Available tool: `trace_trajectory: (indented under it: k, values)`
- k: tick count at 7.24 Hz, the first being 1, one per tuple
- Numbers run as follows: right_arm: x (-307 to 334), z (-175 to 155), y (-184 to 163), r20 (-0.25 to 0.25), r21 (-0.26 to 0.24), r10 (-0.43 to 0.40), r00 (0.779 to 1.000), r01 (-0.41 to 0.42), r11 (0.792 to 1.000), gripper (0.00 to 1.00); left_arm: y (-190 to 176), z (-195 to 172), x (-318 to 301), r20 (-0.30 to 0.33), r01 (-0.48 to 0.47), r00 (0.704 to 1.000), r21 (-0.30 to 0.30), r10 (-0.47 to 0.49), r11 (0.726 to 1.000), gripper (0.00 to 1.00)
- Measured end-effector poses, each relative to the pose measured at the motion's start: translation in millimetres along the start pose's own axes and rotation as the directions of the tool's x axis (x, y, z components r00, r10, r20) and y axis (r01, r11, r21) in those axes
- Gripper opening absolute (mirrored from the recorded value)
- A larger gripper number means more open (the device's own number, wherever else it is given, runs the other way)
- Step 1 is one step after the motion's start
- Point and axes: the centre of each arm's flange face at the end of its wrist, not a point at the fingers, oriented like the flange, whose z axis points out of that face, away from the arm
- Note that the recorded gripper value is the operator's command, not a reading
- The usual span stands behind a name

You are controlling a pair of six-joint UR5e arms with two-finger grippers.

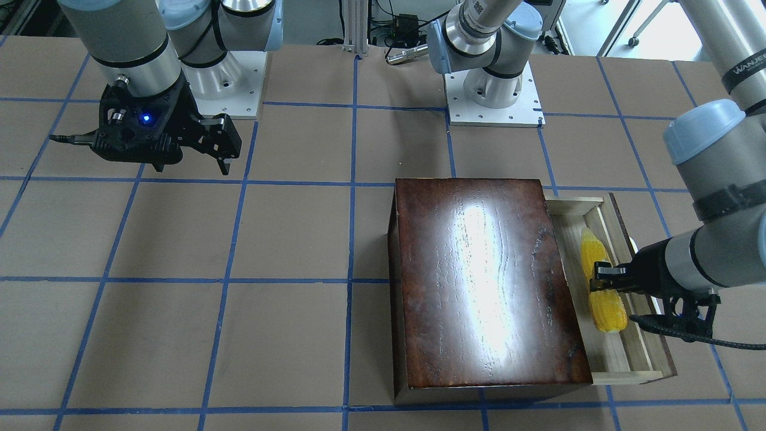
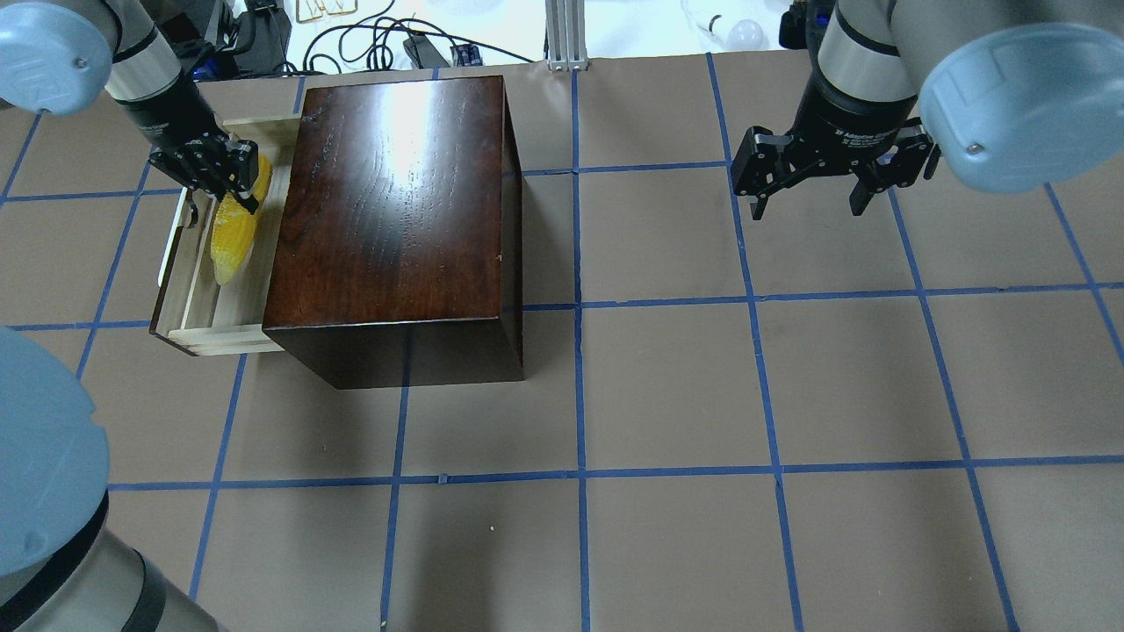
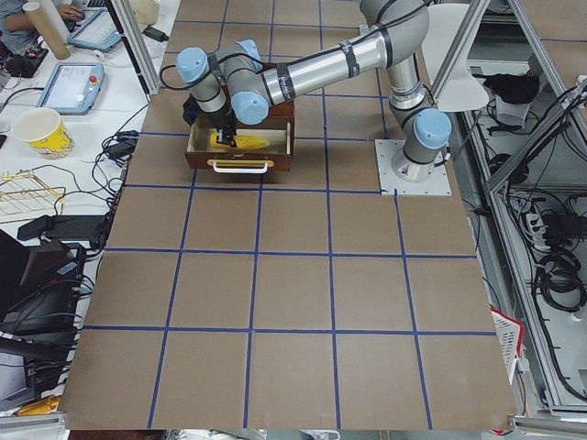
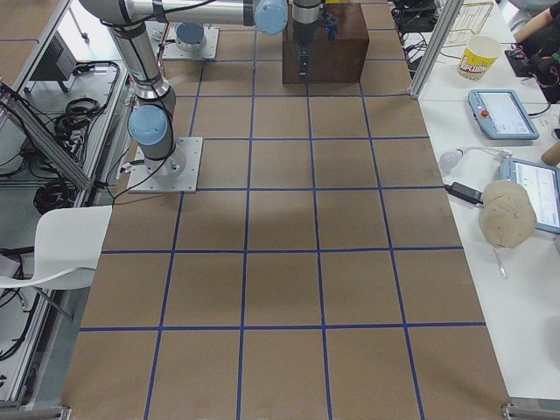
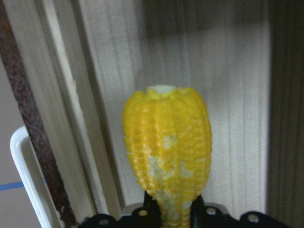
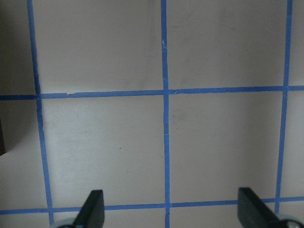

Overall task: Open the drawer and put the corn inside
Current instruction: 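Lower the corn into the drawer and open the left gripper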

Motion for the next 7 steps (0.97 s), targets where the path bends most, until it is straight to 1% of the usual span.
trace_trajectory:
  k: [2, 3, 4, 5, 7]
  values:
    - [0, 0, 0, 0.000, 0.000, 0.000, 1.000, 0.000, 1.000, 1.00, -2, 4, -1, -0.003, 0.000, 1.000, -0.007, 0.000, 1.000, 0.81]
    - [0, 0, 0, 0.000, 0.000, 0.000, 1.000, 0.000, 1.000, 1.00, -3, 5, 0, -0.006, 0.000, 1.000, -0.006, 0.000, 1.000, 0.87]
    - [0, 0, 0, 0.000, -0.001, 0.000, 1.000, 0.000, 1.000, 1.00, -4, 5, 2, -0.020, 0.000, 1.000, 0.001, 0.000, 1.000, 1.00]
    - [0, 0, 0, 0.000, -0.001, 0.000, 1.000, 0.000, 1.000, 1.00, -4, 2, 6, -0.039, 0.000, 0.999, 0.014, 0.000, 1.000, 1.00]
    - [0, 0, 0, 0.000, 0.000, 0.000, 1.000, 0.000, 1.000, 1.00, 2, -20, 18, -0.034, -0.011, 0.999, 0.037, 0.013, 0.999, 1.00]
